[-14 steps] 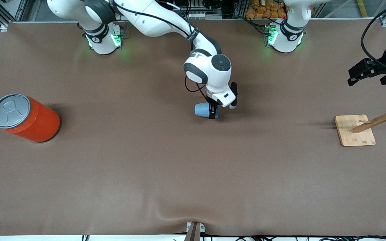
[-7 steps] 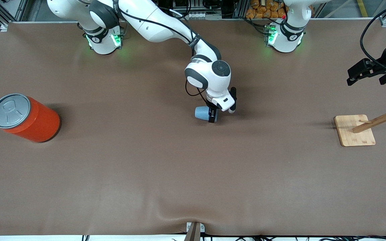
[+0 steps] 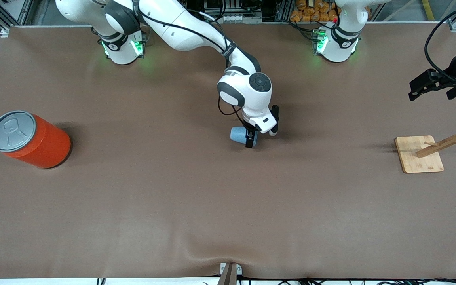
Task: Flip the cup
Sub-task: 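Lower the cup onto its side and open the right gripper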
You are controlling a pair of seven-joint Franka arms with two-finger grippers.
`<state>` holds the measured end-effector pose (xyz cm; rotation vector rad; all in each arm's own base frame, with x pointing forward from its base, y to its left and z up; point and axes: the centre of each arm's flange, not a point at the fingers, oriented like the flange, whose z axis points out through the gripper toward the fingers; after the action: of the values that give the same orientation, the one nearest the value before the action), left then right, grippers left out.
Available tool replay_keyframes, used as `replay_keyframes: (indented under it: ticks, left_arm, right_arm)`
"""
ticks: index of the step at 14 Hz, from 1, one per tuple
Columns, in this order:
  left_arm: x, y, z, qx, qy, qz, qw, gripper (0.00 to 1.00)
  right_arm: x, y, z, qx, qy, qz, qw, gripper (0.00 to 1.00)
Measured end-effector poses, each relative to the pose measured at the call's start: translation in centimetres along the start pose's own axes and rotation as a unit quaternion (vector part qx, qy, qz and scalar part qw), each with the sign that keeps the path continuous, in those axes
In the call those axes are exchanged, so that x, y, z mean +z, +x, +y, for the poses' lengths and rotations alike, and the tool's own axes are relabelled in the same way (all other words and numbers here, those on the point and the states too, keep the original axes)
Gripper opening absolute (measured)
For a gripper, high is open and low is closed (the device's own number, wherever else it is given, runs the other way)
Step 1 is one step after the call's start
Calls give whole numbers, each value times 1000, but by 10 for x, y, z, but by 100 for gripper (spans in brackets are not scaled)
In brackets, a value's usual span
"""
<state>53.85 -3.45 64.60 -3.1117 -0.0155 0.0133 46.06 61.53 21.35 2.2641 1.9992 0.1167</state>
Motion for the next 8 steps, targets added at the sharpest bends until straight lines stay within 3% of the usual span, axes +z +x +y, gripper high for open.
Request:
replay_keyframes:
  ticks: [5,8]
  left_arm:
    - [2,1,0,1,0,-2,1000,100]
    - [3,1,0,1,0,-2,1000,100]
  right_arm:
    - [-49,-7,6,-1,16,-37,999,100]
    - [-89,-14,10,9,29,-44,999,100]
